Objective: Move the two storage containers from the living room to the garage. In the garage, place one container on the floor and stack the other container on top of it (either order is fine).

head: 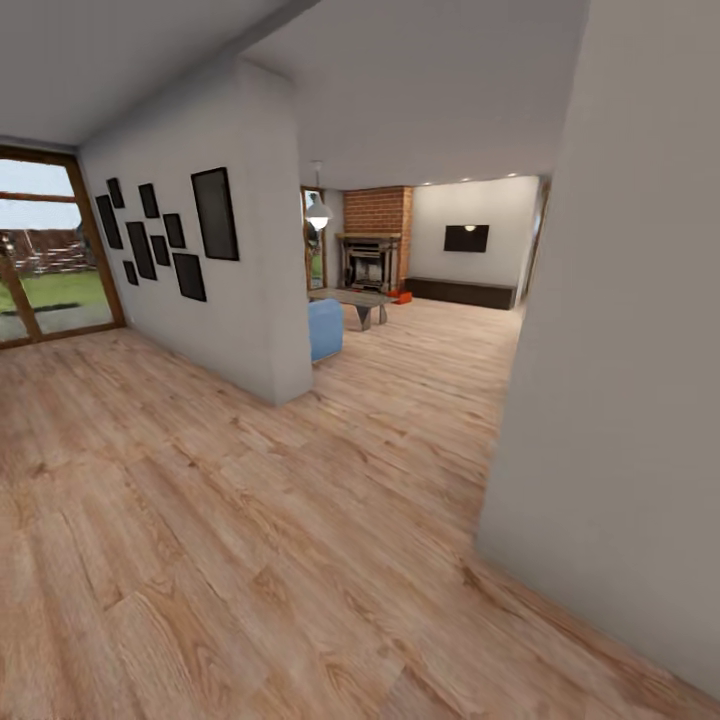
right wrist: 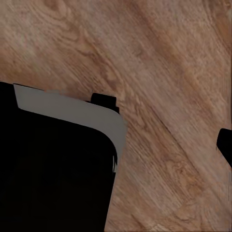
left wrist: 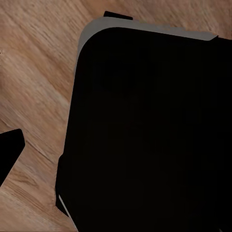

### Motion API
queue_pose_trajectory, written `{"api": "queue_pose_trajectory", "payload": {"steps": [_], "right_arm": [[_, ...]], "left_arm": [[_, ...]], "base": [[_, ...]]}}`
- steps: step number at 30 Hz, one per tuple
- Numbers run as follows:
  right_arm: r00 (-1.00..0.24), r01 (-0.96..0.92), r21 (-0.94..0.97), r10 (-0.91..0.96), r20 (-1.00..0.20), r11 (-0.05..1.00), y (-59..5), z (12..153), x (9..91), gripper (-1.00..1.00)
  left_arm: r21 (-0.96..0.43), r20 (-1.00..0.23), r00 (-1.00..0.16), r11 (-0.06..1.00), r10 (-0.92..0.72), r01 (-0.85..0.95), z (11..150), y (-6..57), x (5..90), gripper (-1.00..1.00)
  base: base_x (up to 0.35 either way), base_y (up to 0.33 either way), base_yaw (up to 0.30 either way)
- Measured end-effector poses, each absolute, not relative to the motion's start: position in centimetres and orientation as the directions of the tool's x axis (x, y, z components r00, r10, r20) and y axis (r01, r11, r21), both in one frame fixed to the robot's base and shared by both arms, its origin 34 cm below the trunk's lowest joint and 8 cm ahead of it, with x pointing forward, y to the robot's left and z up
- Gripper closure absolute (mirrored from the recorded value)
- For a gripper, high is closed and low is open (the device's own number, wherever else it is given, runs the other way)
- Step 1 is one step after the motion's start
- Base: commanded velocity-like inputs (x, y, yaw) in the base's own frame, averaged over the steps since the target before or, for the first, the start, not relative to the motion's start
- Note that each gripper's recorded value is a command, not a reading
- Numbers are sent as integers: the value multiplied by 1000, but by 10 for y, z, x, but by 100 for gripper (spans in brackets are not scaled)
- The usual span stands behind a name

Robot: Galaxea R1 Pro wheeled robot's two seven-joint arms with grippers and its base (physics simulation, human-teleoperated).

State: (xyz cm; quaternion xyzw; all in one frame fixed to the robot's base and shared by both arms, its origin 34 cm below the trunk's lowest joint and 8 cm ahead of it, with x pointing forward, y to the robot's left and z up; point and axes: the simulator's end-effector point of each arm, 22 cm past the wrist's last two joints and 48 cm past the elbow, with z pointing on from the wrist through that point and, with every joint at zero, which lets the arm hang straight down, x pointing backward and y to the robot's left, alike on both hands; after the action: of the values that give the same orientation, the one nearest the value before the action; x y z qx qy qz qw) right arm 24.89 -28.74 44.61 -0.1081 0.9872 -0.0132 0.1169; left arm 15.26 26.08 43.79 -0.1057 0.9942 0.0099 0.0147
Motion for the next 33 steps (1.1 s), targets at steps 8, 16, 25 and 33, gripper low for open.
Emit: {"api": "queue_pose_trajectory", "payload": {"steps": [8, 16, 25, 33], "right_arm": [[-950, -209, -47, -214, -228, 977, -285, 446, 249, -100], [-950, -207, -45, -212, -228, 977, -284, 446, 249, -100], [-951, -205, -45, -210, -227, 978, -284, 446, 248, -100], [-949, -221, -45, -225, -218, 974, -284, 445, 247, -100]], "left_arm": [[17, -31, -977, 977, -210, -211, 438, 261, 153, -100], [16, -31, -977, 977, -212, -212, 438, 260, 153, -100], [15, -31, -977, 977, -212, -212, 438, 260, 153, -100], [15, -31, -977, 977, -212, -213, 438, 260, 153, -100]], "base": [[315, 0, 300], [302, 0, 300], [299, 0, 193], [295, 0, 18]]}}
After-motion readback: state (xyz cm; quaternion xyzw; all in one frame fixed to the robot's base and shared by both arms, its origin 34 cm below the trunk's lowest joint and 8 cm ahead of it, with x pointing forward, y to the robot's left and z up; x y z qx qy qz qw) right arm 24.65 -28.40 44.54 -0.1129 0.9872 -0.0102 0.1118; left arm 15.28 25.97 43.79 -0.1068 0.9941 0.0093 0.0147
